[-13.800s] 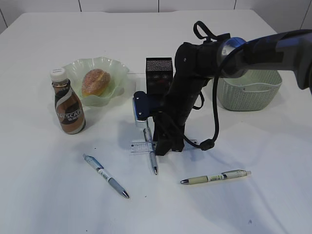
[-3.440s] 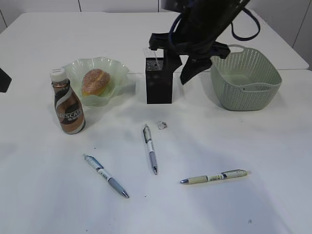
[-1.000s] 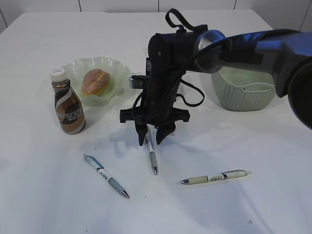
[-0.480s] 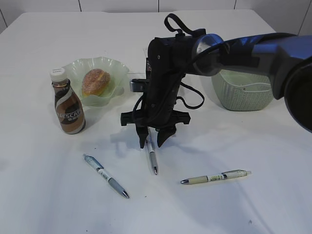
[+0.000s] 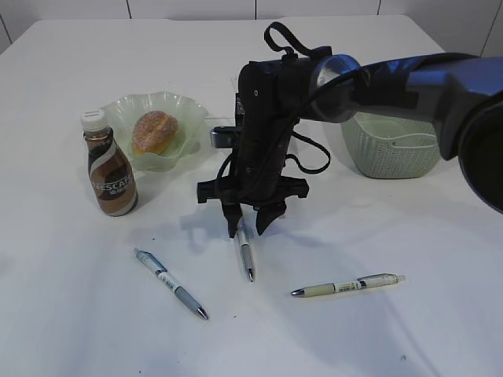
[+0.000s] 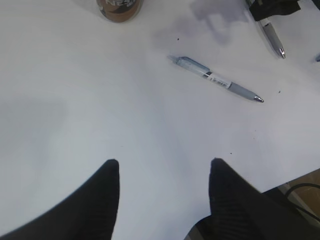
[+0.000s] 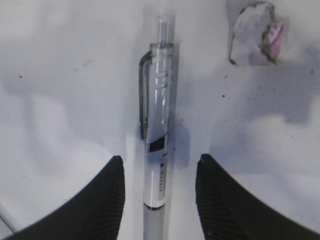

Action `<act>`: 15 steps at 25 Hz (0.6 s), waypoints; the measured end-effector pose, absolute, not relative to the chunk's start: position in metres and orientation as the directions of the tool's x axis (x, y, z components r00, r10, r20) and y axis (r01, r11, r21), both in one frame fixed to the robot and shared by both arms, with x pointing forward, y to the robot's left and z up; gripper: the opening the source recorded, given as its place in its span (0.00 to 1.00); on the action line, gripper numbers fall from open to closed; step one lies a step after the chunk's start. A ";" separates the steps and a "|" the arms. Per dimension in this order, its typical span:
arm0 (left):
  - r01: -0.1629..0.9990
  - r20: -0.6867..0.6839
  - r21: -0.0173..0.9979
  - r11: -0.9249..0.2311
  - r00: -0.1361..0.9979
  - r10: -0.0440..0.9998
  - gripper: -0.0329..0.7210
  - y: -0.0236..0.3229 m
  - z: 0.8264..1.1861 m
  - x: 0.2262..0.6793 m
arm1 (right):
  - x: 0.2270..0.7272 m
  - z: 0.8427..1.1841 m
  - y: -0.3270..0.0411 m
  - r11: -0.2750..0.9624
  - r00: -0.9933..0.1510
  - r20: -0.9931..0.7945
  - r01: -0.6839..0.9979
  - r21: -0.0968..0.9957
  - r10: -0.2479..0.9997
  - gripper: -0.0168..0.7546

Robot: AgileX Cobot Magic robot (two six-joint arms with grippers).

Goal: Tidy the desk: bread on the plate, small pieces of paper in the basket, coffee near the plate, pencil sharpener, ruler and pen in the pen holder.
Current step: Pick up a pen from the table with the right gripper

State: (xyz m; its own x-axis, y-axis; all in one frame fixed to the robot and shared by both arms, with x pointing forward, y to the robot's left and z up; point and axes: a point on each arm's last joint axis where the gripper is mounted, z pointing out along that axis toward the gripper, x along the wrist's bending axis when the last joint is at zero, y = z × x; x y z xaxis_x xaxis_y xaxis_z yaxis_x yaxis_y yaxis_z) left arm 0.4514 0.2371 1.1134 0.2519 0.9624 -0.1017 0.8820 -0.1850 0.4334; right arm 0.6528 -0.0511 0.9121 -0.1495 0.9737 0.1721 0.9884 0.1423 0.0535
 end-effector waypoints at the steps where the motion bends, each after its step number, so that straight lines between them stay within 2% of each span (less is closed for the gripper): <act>1: 0.882 -0.102 0.433 -0.185 0.252 0.962 0.58 0.237 1.113 0.451 | 0.653 0.912 -0.051 0.143 -0.150 0.171 0.988 0.056 0.974 0.51; 15: 0.882 -0.102 0.433 -0.185 0.252 0.962 0.58 0.237 1.113 0.451 | 0.655 0.911 -0.051 0.141 -0.153 0.172 0.987 0.076 0.973 0.51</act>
State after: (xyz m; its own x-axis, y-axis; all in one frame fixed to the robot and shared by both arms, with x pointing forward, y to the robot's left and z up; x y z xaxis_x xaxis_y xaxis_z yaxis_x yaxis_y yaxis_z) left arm 0.4514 0.2371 1.1134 0.2519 0.9624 -0.1017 0.8820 -0.1850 0.4334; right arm 0.6551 -0.0508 0.9112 -0.1526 0.9733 0.1715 0.9870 0.1413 0.0764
